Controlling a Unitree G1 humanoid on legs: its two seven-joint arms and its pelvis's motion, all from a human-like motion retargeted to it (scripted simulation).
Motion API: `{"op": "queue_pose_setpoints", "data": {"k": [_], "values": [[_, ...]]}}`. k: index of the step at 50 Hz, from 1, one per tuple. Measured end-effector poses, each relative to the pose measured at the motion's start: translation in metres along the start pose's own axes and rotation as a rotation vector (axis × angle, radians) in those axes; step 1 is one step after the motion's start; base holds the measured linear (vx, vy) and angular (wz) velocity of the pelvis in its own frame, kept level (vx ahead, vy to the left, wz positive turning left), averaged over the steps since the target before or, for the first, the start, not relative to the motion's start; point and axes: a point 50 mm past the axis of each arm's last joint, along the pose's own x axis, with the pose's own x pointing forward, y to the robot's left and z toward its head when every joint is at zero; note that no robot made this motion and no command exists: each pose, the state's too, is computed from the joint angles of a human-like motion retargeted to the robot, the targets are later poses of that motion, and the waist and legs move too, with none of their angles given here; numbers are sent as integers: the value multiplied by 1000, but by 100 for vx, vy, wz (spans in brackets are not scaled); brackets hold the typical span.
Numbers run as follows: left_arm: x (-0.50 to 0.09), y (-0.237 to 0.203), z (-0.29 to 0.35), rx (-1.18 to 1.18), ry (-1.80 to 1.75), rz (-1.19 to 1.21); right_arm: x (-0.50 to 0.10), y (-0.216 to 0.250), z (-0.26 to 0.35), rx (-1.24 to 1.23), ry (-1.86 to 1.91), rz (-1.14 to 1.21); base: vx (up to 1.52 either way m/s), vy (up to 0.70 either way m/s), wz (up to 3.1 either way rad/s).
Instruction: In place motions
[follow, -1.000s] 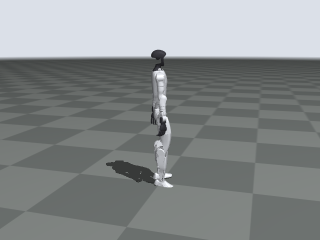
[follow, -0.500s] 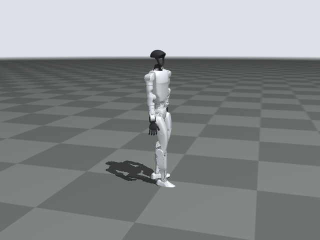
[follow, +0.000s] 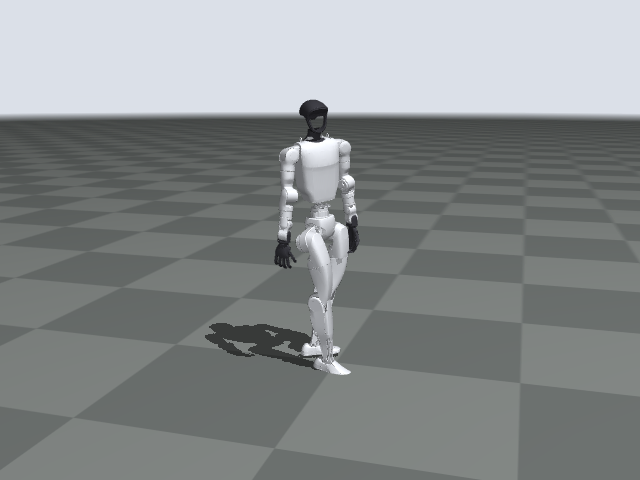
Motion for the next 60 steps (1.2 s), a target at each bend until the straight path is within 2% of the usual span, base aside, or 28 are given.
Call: {"op": "queue_pose_setpoints", "data": {"k": [10,40,60], "values": [[0,-7,-18,-2,53,-28,0,3,20,-44,-83,21,2,-1,46],[-13,11,-70,-21,260,22,2,8,-5,14,-47,42,12,7,116],[-9,16,-45,15,193,20,0,10,29,-90,-169,74,-2,-2,5]]}}
